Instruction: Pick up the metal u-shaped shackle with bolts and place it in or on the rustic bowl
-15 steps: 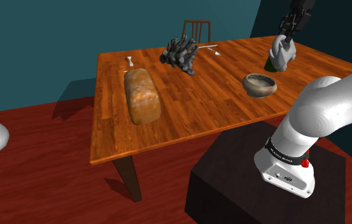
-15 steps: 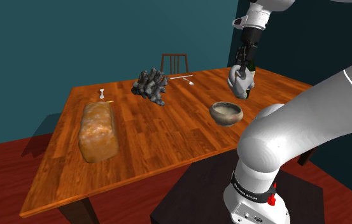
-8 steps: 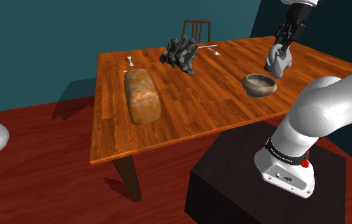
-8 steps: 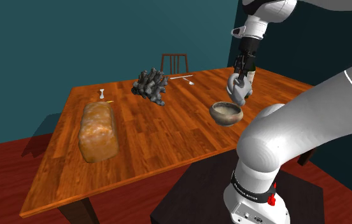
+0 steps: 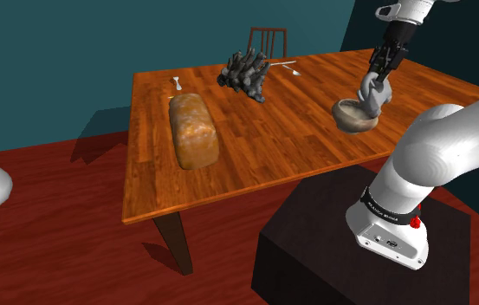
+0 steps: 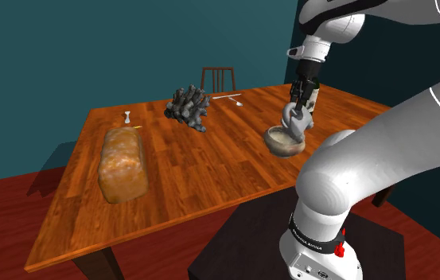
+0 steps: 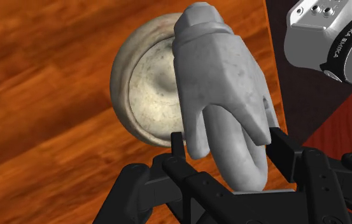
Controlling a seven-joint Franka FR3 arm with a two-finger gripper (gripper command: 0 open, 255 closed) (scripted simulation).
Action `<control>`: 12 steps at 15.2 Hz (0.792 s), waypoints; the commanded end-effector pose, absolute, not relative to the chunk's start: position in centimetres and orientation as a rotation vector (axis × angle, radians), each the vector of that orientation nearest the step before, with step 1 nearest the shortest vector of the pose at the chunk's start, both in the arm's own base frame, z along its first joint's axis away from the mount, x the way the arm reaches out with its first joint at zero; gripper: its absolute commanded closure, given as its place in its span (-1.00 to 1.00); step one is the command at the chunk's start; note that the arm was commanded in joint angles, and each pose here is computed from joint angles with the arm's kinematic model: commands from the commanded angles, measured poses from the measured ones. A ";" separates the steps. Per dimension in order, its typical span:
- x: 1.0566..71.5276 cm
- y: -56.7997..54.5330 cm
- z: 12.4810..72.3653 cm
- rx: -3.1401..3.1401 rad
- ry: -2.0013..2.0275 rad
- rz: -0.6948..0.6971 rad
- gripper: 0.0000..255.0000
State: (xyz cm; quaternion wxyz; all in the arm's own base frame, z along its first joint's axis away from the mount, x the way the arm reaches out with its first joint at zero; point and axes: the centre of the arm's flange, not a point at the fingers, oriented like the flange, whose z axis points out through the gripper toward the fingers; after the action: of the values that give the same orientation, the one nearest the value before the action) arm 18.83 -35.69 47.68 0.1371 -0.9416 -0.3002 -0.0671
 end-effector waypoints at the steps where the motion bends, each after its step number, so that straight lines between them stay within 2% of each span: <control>1: 18.8 -35.7 47.4 -2.726 -0.869 -0.194 1.00; 7: 18.8 -35.7 47.4 -2.726 -0.869 -0.194 1.00; 8: 18.8 -35.7 47.4 -2.726 -0.869 -0.194 -1.00; 12: 18.8 -35.7 47.4 -2.726 -0.869 -0.194 -1.00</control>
State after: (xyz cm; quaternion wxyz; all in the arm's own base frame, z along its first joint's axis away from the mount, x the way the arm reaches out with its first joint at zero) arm 18.81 -35.66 47.38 0.1367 -0.9416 -0.3002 -0.0672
